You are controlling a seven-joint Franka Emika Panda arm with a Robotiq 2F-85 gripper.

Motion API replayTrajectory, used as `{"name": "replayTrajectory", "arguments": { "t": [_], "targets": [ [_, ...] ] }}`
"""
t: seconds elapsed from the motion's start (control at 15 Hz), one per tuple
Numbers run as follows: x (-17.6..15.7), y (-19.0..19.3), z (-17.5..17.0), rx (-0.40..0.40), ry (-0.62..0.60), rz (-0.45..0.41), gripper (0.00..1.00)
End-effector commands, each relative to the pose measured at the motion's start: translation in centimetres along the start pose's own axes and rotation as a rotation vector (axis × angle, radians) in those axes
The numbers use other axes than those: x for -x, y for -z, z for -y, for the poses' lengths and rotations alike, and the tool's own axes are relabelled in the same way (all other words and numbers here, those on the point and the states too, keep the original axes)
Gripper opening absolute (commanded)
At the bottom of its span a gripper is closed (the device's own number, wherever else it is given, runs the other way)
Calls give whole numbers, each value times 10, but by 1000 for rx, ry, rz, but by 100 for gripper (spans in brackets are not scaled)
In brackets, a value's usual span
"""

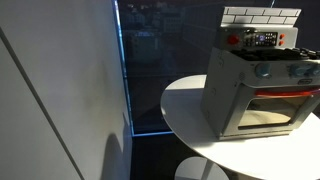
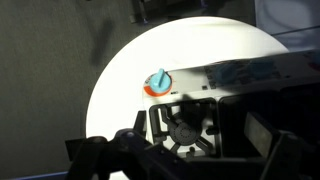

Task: Press the orange button on the cooker

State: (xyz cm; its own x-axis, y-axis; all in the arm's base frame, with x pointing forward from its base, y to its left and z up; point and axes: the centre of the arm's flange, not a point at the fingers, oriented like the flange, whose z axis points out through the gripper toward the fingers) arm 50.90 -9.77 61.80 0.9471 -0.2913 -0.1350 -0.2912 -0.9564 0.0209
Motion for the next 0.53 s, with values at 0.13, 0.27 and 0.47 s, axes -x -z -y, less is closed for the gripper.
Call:
{"name": "replayTrajectory", "arguments": {
  "t": [0.13,0.27,0.47],
  "targets": [
    [44,17,-6,-9,88,-73,100],
    [51,20,-6,-11,105,-86,100],
    [44,24,-4,-16,87,-68,100]
  ]
}}
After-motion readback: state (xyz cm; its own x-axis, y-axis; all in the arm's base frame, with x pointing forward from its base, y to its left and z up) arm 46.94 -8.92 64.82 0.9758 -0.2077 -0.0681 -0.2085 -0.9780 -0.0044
